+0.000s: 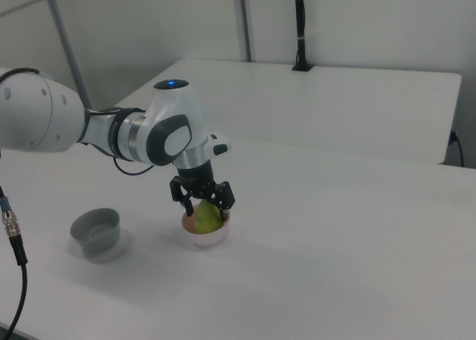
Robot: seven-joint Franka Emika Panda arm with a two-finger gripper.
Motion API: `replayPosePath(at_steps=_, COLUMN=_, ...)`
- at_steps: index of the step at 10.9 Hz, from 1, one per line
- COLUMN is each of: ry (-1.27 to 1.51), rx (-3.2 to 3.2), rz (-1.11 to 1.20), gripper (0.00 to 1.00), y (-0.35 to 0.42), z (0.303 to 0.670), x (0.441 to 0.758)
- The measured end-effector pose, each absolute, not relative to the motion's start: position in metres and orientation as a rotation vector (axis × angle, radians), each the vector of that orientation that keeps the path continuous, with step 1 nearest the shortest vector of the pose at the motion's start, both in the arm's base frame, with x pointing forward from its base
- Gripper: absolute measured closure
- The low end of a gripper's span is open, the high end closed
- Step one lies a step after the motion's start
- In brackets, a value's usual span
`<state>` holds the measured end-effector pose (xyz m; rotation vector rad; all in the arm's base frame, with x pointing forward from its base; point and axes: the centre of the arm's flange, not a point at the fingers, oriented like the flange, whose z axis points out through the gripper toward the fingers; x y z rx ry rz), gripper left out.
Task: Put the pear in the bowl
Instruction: 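Open the gripper and raise it away from the pink bowl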
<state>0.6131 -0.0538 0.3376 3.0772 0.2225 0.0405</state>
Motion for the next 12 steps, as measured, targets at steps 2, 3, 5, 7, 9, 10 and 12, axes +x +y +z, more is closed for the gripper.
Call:
replayPosePath(at_steps=2, ry=0.178, rx=3.077, rz=0.06, gripper=0.0, y=-0.055, z=0.344, x=0.614)
replayPosePath(at_steps=3, ry=0.167, rx=3.073, rz=0.079, gripper=0.0, y=-0.055, z=0.356, x=0.614)
replayPosePath(at_steps=5, ry=0.144, rx=3.064, rz=0.063, gripper=0.0, y=-0.056, z=0.394, x=0.611)
replayPosePath(at_steps=7, ry=0.115, rx=3.052, rz=0.051, gripper=0.0, y=-0.059, z=0.451, x=0.609)
replayPosePath(at_steps=9, ry=0.06, rx=3.042, rz=0.046, gripper=0.0, y=-0.062, z=0.504, x=0.597)
replayPosePath(at_steps=10, ry=0.002, rx=3.038, rz=0.039, gripper=0.0, y=-0.062, z=0.527, x=0.588)
replayPosePath(at_steps=12, ry=-0.076, rx=3.031, rz=0.006, gripper=0.0, y=-0.058, z=0.562, x=0.566)
